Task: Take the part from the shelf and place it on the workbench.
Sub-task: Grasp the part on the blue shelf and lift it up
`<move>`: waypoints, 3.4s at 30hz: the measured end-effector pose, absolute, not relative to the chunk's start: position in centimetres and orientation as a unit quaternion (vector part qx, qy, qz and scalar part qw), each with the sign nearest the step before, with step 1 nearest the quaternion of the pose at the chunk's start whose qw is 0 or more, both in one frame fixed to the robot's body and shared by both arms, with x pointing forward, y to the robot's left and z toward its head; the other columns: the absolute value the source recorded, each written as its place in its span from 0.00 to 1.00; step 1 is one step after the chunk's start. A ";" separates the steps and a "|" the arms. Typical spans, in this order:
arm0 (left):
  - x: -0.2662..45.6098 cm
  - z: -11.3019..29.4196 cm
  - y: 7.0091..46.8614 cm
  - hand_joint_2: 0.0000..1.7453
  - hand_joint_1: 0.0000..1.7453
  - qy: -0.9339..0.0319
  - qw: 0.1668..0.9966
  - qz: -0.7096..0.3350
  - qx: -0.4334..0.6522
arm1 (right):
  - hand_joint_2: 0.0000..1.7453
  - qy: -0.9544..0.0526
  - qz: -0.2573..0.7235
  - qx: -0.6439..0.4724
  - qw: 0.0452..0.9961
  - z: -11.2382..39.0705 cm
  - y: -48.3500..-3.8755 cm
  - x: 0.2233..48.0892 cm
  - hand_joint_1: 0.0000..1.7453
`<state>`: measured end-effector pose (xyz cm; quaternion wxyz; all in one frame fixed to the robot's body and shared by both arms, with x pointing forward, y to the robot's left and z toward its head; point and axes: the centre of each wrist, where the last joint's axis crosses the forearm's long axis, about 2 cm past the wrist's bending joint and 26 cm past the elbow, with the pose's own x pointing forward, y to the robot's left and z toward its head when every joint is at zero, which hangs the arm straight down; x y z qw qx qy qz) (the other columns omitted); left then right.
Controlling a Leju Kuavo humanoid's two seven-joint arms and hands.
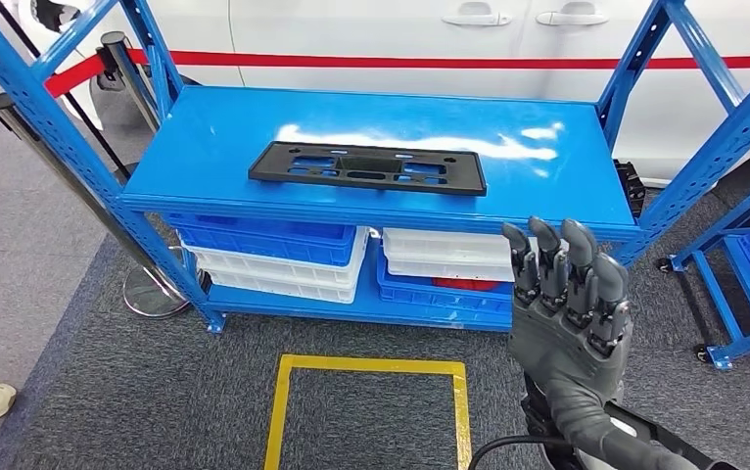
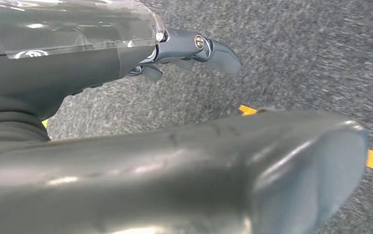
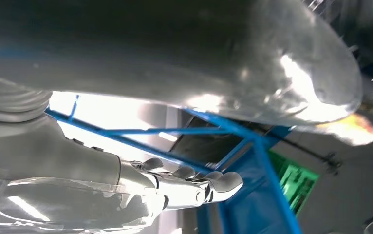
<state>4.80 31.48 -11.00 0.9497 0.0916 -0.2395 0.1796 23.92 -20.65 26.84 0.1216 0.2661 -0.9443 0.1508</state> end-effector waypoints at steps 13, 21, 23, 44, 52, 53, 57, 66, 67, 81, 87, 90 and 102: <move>4.9 -11.0 31.2 0.00 0.00 -0.238 0.945 0.203 0.099 | 0.00 -0.929 0.176 0.298 0.131 25.9 -20.0 23.3 0.00; 5.0 -11.0 30.7 0.00 0.00 -0.241 0.944 0.207 0.092 | 0.00 -0.923 0.193 0.302 0.142 25.3 -19.4 23.6 0.00; 5.0 -11.0 30.7 0.00 0.00 -0.242 0.944 0.204 0.091 | 0.00 -0.922 0.195 0.302 0.143 25.2 -19.3 23.7 0.00; 4.7 -11.0 31.0 0.00 0.00 -0.237 0.948 0.191 0.090 | 0.00 -0.911 0.209 0.309 0.176 23.5 -18.2 24.3 0.00; 4.6 -11.0 31.2 0.00 0.00 -0.224 0.952 0.184 0.095 | 0.00 -0.908 0.216 0.307 0.187 22.8 -18.0 24.2 0.00; 4.6 -11.0 31.3 0.00 0.00 -0.218 0.954 0.183 0.099 | 0.00 -0.910 0.213 0.300 0.189 22.7 -18.0 24.3 0.00; 4.3 -11.0 31.9 0.00 0.00 -0.193 0.959 0.175 0.115 | 0.00 -0.916 0.206 0.281 0.199 22.3 -18.1 24.3 0.00; 3.3 -11.1 33.0 0.00 0.00 -0.176 0.961 0.171 0.128 | 0.00 -0.912 0.200 0.281 0.222 21.2 -18.1 24.3 0.00; 3.2 -11.1 33.0 0.00 0.00 -0.176 0.961 0.172 0.128 | 0.00 -0.912 0.200 0.282 0.223 21.1 -18.1 24.3 0.00; 3.5 -11.1 32.6 0.00 0.00 -0.191 0.959 0.170 0.119 | 1.00 -0.902 0.202 0.291 0.246 20.0 -18.2 24.6 0.00; 3.7 -11.1 32.4 0.00 0.00 -0.202 0.958 0.167 0.114 | 1.00 -0.892 0.210 0.287 0.280 18.8 -18.0 24.8 0.00; 3.5 -11.1 32.4 0.00 0.00 -0.201 0.959 0.164 0.115 | 1.00 -0.887 0.216 0.280 0.298 17.8 -17.9 24.8 0.00; 3.1 -11.1 32.2 0.00 0.00 -0.205 0.958 0.163 0.115 | 1.00 -0.890 0.286 0.162 0.317 15.4 -16.6 25.5 0.00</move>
